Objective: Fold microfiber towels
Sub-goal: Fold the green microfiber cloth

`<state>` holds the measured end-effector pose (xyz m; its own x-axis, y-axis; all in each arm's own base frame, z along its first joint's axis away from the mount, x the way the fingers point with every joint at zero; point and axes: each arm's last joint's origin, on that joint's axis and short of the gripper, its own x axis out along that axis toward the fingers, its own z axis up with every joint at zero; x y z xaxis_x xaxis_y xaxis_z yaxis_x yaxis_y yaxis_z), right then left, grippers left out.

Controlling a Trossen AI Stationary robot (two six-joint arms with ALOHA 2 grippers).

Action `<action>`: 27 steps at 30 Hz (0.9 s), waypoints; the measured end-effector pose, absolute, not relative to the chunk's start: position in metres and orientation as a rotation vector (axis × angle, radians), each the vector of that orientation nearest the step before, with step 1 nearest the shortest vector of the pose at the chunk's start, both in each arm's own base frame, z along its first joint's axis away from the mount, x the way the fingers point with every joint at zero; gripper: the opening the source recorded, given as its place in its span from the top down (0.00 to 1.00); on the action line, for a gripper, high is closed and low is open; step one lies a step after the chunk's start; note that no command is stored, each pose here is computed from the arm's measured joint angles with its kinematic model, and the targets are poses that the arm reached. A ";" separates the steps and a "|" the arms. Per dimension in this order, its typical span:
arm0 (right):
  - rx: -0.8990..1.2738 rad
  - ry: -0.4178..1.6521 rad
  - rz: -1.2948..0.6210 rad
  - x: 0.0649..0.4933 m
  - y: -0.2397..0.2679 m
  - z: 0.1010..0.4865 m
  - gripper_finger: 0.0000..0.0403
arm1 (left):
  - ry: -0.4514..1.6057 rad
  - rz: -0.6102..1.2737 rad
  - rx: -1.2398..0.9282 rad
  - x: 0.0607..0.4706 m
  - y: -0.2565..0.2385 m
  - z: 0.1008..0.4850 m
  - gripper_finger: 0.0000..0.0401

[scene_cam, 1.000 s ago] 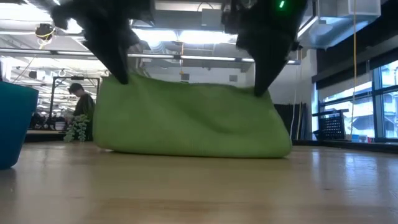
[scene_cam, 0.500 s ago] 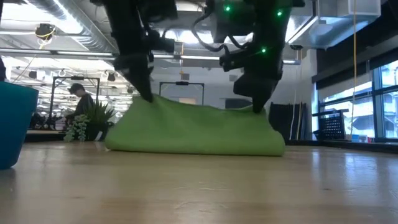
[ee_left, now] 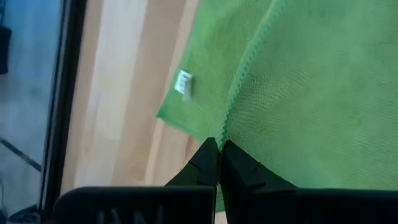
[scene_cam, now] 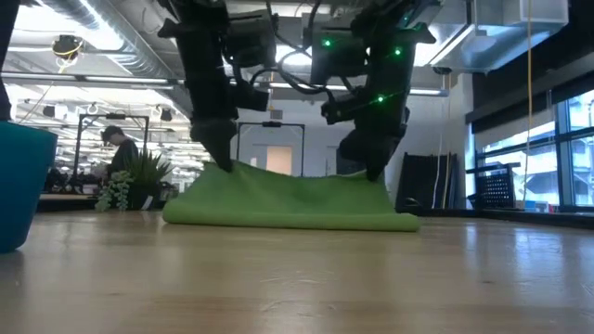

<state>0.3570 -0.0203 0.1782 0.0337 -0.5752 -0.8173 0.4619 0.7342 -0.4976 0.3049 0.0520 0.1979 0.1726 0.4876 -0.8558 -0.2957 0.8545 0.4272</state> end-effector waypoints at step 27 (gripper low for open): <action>-0.071 1.336 -0.799 0.356 -0.036 0.178 0.50 | 1.243 0.571 0.217 0.314 0.074 0.192 0.82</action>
<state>0.3563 -0.0363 0.1779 0.0142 -0.5510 -0.8344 0.4739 0.7385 -0.4796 0.3136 0.0744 0.1920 0.2052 0.5199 -0.8292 -0.2902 0.8415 0.4558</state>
